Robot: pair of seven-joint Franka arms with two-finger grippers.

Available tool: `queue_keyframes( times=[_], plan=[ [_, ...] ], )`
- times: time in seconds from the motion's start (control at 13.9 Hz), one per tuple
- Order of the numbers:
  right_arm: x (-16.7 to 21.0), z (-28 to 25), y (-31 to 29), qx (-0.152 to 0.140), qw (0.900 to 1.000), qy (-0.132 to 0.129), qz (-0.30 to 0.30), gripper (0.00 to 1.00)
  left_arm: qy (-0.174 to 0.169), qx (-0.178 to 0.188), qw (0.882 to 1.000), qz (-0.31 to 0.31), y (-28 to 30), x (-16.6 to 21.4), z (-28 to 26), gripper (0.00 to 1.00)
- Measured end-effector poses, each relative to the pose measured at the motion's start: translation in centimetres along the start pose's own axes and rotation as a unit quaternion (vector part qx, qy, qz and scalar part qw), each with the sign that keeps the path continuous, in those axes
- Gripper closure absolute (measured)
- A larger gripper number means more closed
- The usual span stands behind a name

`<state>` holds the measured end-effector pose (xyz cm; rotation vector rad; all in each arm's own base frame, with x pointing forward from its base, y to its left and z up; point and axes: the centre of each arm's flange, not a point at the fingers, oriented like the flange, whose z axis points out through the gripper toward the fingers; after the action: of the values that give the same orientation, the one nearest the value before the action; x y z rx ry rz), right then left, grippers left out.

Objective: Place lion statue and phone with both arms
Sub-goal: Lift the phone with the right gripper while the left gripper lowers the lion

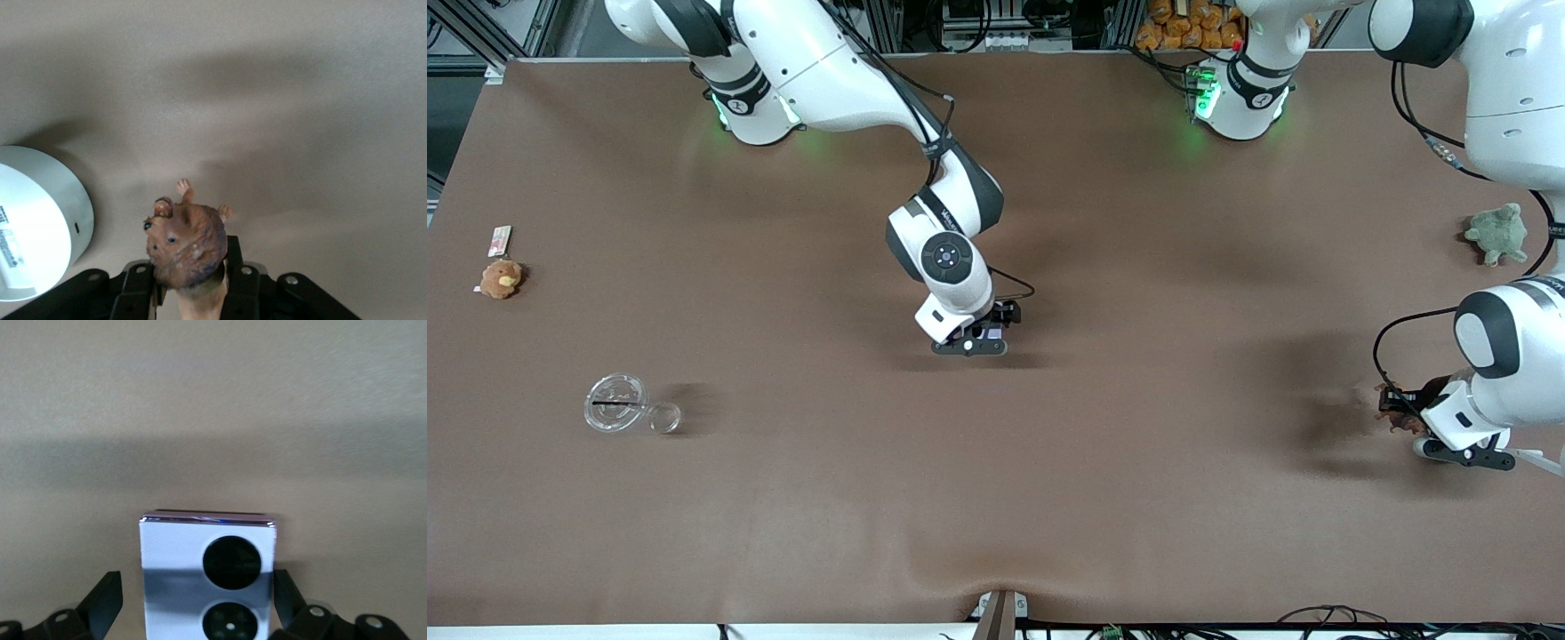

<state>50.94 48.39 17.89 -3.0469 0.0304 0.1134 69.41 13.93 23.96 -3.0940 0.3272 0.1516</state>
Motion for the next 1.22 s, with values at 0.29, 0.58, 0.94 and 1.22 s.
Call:
queue_keyframes(
  times=[0.29,0.58,0.94,1.22],
  plan=[
    [-0.4,1.1,-0.2,-0.003,1.0,0.002,-0.003,0.0,-0.014,0.017,1.0,0.017,-1.3,-0.5,1.4,0.64],
    [-0.3,0.6,-0.3,-0.002,1.0,0.003,-0.001,0.15,0.004,0.023,1.0,0.021,-5.0,-1.6,2.4,0.64],
    [1.6,-0.8,0.5,-0.006,0.999,0.003,0.04,0.16,0.009,0.021,0.999,0.031,-3.6,-0.4,3.2,0.64],
    [5.2,-3.8,2.9,-0.005,0.997,-0.001,0.074,0.16,0.018,0.025,0.999,0.032,-3.7,0.0,3.5,0.64]
  ],
)
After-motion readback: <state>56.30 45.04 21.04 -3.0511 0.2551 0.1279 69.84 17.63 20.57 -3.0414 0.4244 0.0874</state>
